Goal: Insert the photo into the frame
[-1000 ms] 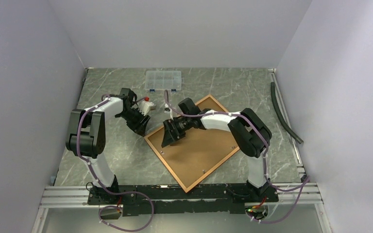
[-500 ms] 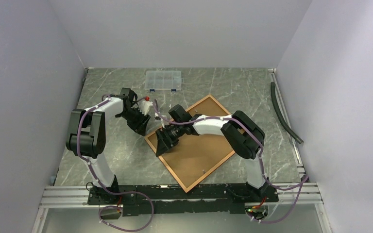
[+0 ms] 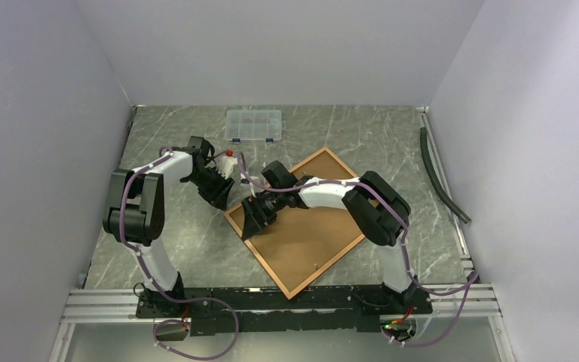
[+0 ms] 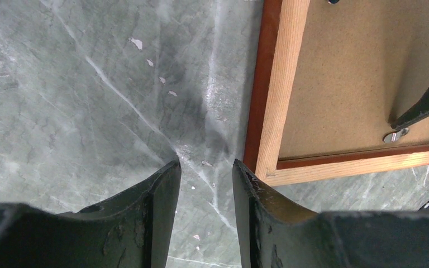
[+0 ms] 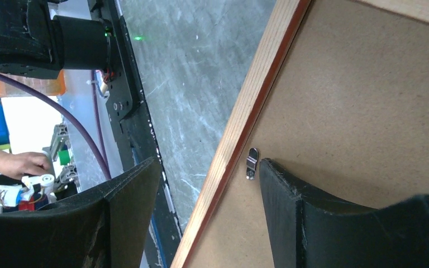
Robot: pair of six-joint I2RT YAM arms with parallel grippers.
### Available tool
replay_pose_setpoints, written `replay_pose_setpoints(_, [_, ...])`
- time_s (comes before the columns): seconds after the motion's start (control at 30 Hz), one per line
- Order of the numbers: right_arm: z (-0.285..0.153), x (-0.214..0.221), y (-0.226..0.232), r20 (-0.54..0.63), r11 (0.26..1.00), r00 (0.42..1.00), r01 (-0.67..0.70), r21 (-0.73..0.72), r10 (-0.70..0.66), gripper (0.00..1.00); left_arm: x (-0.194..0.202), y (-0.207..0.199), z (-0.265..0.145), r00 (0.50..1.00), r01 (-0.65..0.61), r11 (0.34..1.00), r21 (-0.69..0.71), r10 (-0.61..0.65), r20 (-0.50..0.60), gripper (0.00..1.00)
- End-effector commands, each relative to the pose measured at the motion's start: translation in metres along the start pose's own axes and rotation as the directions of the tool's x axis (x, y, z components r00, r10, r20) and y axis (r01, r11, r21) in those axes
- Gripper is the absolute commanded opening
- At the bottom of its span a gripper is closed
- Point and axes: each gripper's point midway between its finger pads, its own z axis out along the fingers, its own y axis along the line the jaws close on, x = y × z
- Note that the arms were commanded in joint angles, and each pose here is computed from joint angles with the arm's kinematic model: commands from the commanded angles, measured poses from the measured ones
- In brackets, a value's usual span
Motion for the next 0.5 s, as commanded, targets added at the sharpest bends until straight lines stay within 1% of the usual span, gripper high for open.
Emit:
replay_pose_setpoints(0.0, [0.004, -0.016, -0.016, 0.036, 0.997, 0.998, 0.057, 0.044, -0.059, 0.69, 0.022, -0.001, 0.022, 0.997, 0.028, 1.0, 0.015, -0.027, -0.079, 0.47])
replay_pose_setpoints(0.47, [0.007, 0.004, 0.003, -0.025, 0.996, 0.997, 0.072, -0.057, -0.074, 0.66, 0.022, 0.0, 0.021, 0.996, 0.024, 1.0, 0.011, -0.023, -0.081, 0.46])
